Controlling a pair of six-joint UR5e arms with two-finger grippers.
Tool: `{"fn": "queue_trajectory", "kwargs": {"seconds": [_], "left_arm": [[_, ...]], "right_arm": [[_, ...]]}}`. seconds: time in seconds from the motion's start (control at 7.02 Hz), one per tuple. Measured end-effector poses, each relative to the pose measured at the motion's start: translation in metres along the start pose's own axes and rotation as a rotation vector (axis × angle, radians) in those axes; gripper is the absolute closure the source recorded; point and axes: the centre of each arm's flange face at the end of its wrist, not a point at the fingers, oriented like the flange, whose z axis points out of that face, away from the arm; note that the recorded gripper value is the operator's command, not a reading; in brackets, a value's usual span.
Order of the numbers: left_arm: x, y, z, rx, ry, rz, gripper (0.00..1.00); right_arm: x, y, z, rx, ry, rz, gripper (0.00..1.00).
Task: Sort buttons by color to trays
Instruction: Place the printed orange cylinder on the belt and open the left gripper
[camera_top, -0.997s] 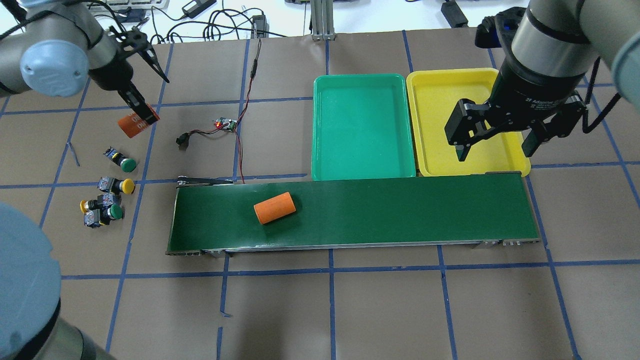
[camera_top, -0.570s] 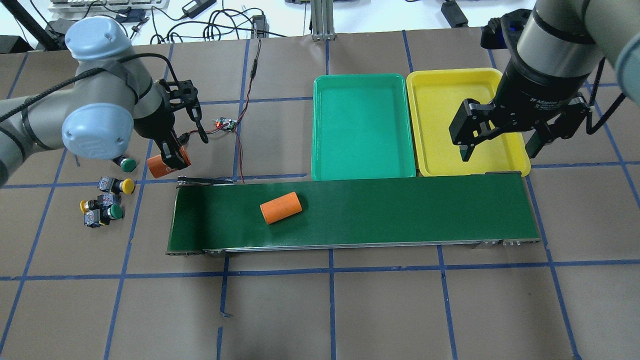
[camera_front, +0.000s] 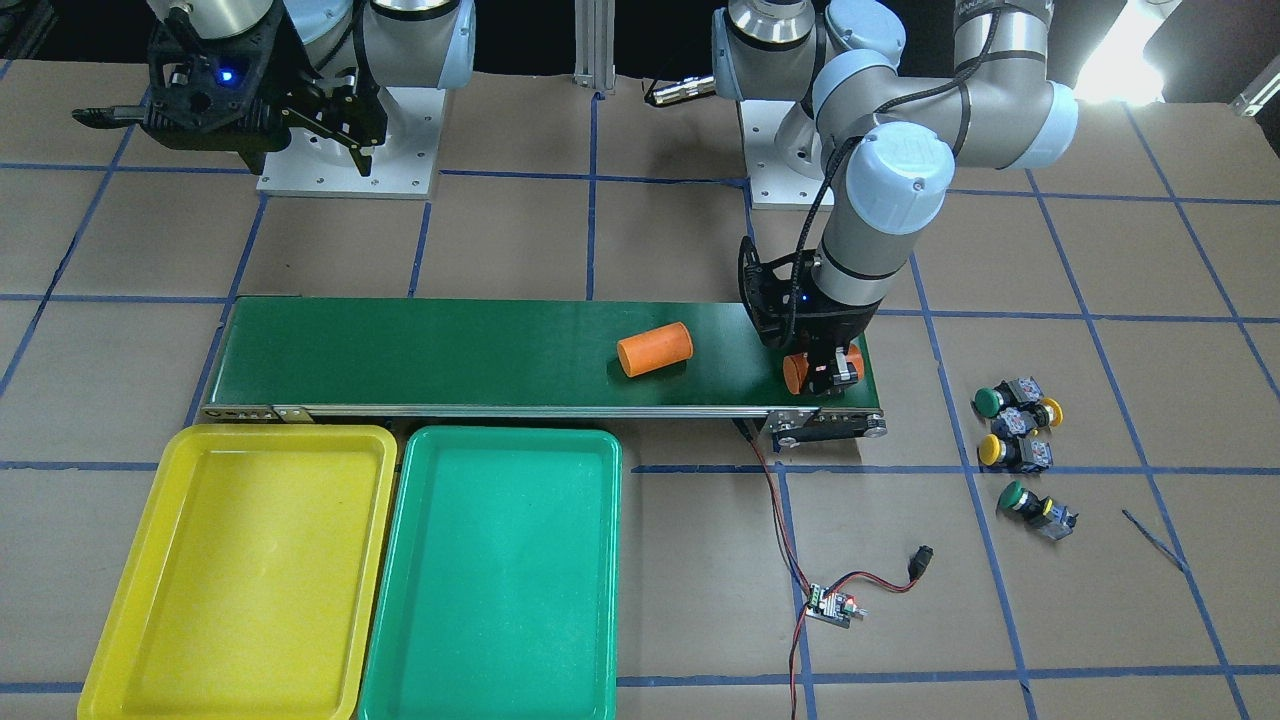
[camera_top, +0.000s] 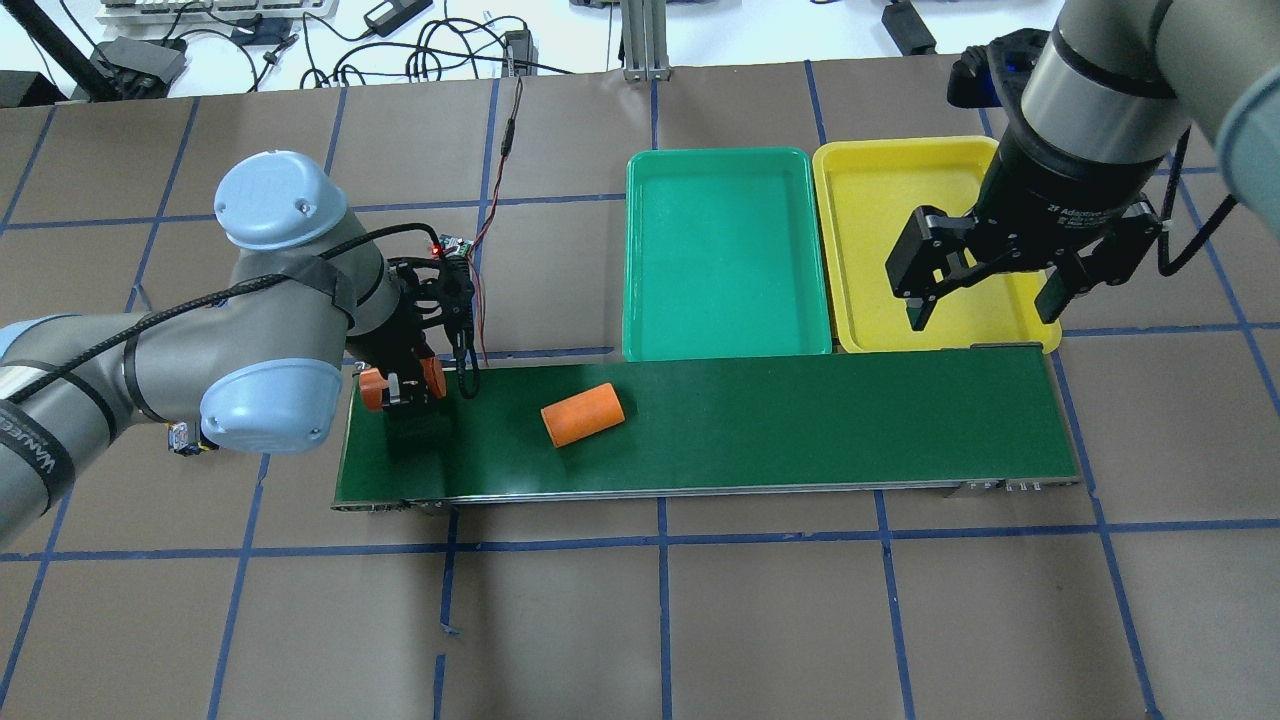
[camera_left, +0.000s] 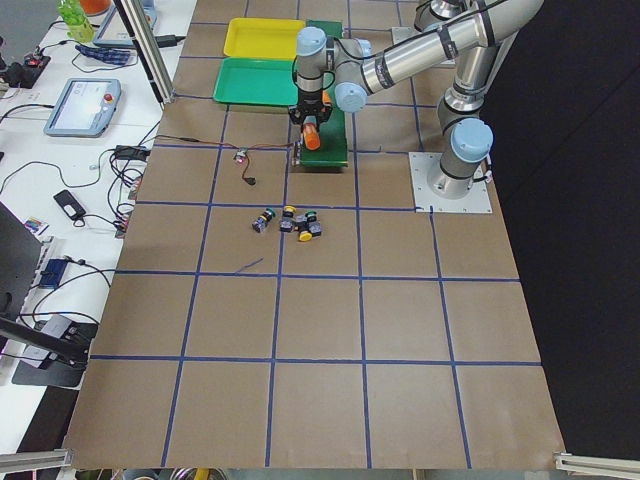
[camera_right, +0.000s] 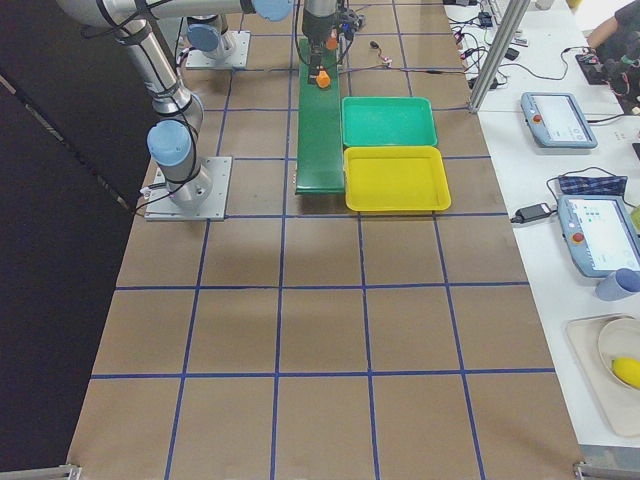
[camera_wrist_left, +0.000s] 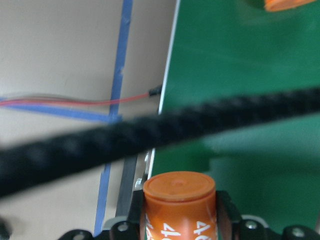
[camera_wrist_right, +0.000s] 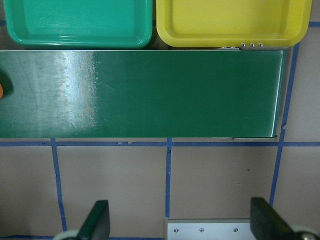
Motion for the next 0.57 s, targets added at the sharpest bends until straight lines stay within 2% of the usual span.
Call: {"fn": "queue_trajectory", "kwargs": {"seconds": [0.43, 0.57], "left_arm": [[0.014, -0.016, -0.007, 0.029, -0.028, -0.085, 0.0], [0.013, -0.012, -0.015, 0.049, -0.021, -0.155, 0.0]], "right_arm": [[-0.006, 0.0, 0.001, -0.001, -0.032, -0.008, 0.0], [-0.009, 0.001, 0.001, -0.001, -0.031, -0.015, 0.0]]}}
